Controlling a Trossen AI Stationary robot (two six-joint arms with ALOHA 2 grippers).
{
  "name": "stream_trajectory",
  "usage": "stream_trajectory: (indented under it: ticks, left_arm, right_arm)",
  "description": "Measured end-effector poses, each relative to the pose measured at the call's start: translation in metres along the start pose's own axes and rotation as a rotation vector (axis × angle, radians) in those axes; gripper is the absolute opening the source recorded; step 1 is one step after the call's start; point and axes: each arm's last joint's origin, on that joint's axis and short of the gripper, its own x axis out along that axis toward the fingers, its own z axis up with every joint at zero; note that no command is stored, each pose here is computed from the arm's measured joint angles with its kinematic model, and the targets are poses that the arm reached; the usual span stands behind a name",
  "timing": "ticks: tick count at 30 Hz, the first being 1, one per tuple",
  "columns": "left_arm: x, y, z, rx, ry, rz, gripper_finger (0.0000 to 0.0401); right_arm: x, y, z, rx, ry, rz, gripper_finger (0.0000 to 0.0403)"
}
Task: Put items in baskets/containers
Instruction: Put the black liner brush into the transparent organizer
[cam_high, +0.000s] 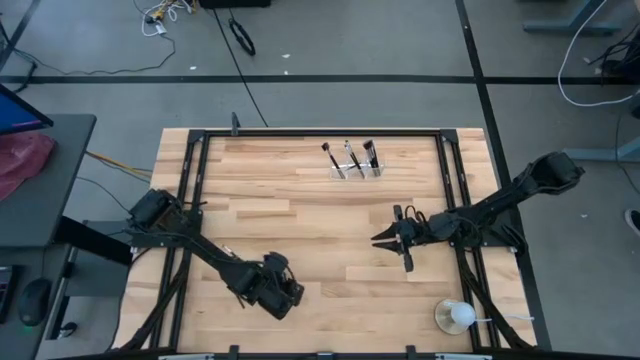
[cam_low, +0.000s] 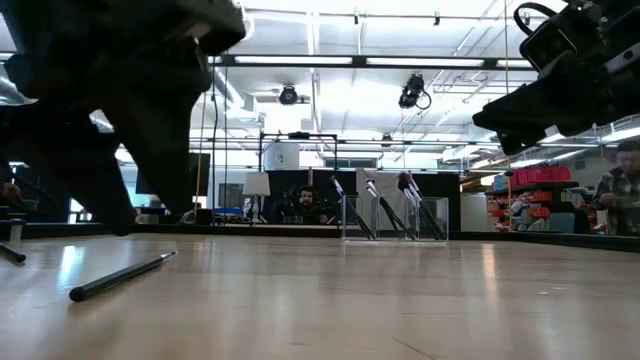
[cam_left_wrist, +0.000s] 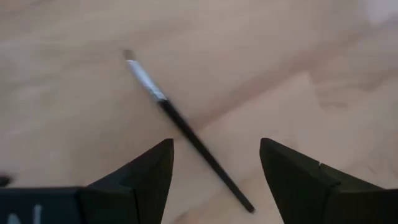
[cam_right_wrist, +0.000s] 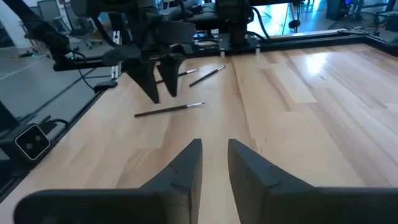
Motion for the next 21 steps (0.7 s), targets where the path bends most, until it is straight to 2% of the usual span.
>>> stream_trajectory:
  ticks: [5, 10, 21]
  left_arm:
    - [0.012, 0.009, -0.006, -0.022, -0.025, 0.093, 0.0236]
    - [0.026, 0.011, -0.01, 0.005, -0.076, 0.123, 0.0205]
    - [0.045, 0.02, -0.013, 0.147, -0.207, 0.204, 0.0075]
  right_arm:
    - [0.0, 0.0, 0.0, -0.003, 0.0, 0.0, 0.0077]
    - [0.0, 0.0, 0.001, 0.0, -0.009, 0.0, 0.0077]
    - [0.0, 0.0, 0.002, 0.005, -0.02, 0.002, 0.0077]
